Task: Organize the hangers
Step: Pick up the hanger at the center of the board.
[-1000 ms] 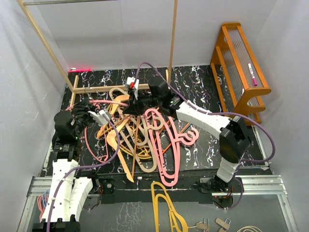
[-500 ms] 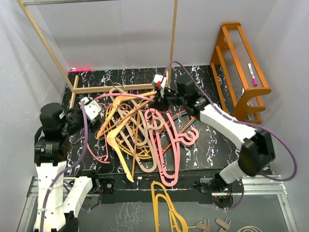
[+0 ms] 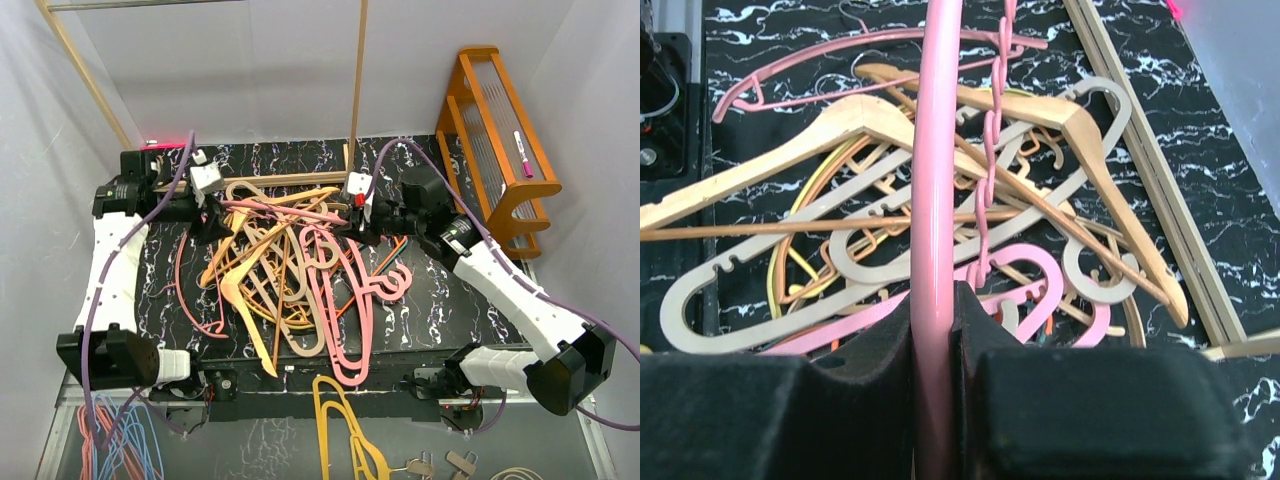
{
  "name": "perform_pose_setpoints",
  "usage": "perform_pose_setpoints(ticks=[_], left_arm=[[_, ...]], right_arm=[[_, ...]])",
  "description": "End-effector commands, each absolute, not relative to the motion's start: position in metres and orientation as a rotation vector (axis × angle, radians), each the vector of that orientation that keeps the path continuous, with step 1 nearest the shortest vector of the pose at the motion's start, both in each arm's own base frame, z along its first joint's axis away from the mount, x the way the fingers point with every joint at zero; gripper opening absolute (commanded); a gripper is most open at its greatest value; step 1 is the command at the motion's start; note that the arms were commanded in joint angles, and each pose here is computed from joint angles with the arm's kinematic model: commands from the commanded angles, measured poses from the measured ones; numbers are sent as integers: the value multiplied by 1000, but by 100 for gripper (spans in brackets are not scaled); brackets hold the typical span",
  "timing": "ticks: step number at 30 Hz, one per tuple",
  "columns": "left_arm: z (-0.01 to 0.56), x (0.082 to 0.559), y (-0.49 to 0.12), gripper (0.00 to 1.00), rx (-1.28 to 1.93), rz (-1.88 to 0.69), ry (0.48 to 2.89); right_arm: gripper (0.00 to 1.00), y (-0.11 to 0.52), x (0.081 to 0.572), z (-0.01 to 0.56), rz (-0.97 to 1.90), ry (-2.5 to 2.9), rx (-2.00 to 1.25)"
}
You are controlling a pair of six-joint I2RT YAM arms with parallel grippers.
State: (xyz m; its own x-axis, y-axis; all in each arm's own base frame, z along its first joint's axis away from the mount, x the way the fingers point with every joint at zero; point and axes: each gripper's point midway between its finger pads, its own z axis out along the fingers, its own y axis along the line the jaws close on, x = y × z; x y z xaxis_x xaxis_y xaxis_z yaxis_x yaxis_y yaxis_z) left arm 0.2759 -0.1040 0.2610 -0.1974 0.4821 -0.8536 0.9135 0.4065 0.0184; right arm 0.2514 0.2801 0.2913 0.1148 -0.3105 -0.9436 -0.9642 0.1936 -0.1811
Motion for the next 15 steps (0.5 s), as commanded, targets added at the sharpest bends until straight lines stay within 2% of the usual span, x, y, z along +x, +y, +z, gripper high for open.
perform_pose_setpoints(ticks=[1, 6, 15], left_arm=[[293, 292, -98, 64, 1253, -657, 1610], [301, 311, -76, 64, 1226, -606, 1522], [266, 281, -87, 63, 1322, -805, 1521]], right_arm=[[8, 271, 235, 325, 756, 1315, -1354], [8, 264, 233, 322, 754, 1357, -1357], [8, 263, 244, 334, 732, 1346, -1321]])
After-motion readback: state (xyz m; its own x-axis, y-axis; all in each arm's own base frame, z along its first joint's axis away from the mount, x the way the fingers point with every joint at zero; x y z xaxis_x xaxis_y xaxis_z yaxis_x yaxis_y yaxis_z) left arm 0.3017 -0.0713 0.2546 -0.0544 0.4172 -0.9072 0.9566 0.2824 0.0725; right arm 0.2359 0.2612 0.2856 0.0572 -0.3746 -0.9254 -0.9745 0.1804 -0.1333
